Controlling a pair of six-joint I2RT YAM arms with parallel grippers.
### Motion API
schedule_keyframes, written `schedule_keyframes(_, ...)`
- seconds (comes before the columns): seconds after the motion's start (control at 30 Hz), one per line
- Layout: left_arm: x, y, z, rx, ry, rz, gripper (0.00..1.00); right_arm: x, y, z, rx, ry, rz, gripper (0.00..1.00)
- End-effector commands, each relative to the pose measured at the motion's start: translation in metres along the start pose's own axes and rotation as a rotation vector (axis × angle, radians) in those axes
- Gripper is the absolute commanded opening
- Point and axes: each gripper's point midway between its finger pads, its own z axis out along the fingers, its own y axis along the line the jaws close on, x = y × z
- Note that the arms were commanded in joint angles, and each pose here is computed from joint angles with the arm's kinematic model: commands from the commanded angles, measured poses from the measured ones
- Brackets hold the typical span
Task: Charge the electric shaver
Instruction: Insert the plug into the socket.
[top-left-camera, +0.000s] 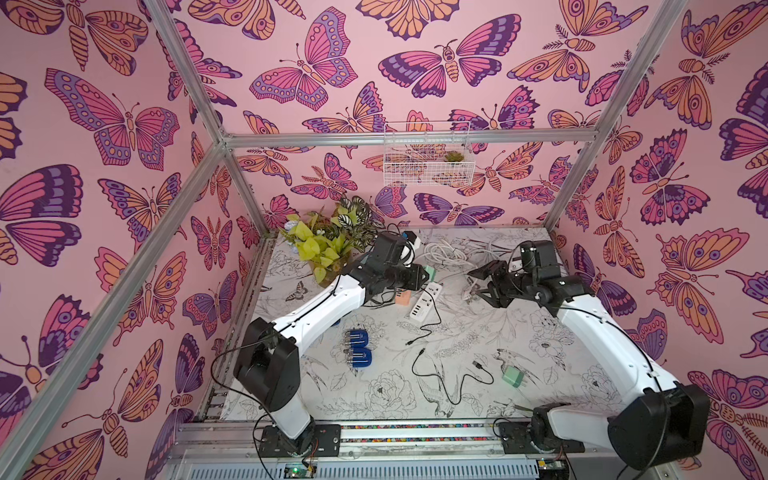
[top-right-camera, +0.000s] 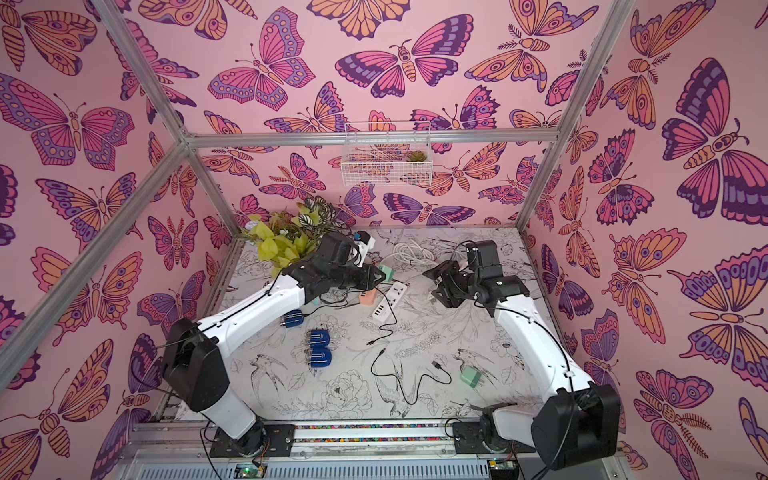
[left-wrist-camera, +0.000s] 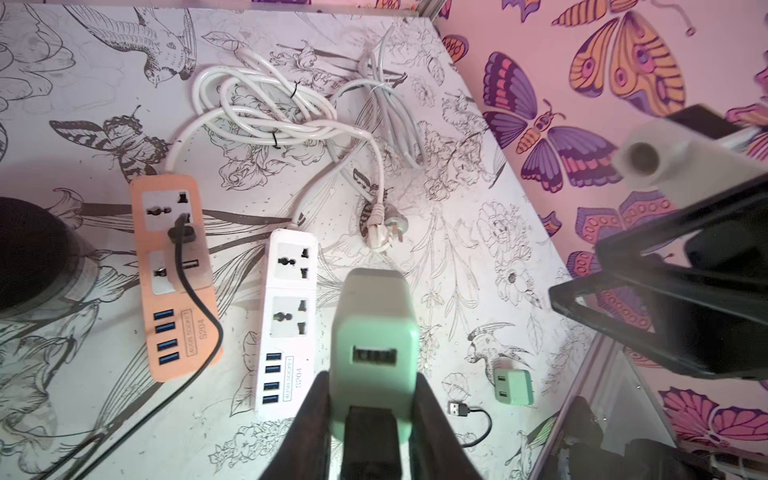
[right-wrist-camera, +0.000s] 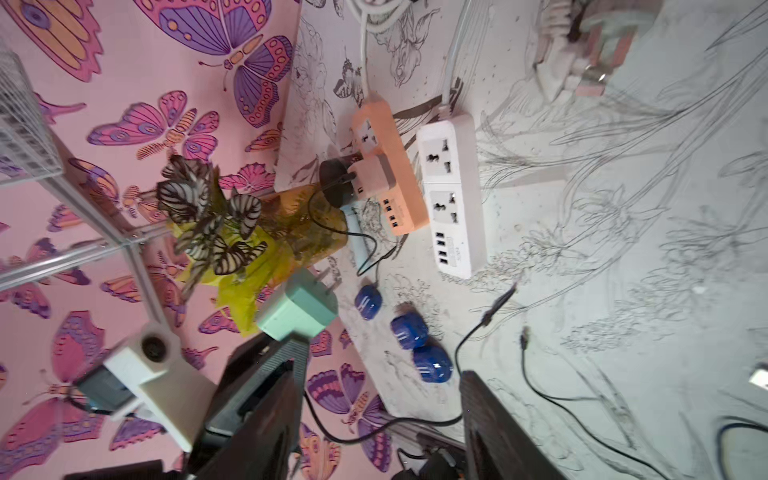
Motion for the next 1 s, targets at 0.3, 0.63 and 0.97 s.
schedule_keyframes(0.3,0.037,0.032,0.066,-0.061,0.331,0.004,0.0,0.021,-0.032,0.004,0.095,0.123,-0.359,0.59)
schedule_keyframes(0.63,0.04,0.048,0.105,-0.11,0.371,0.024,0.0,0.019,-0.024,0.009,-0.031,0.06,-0.418,0.56)
schedule_keyframes(0.97,0.039,0.05,0.126,-0.174,0.392,0.094,0.0,0.022,-0.026,0.006,-0.014,0.074,-0.388,0.55)
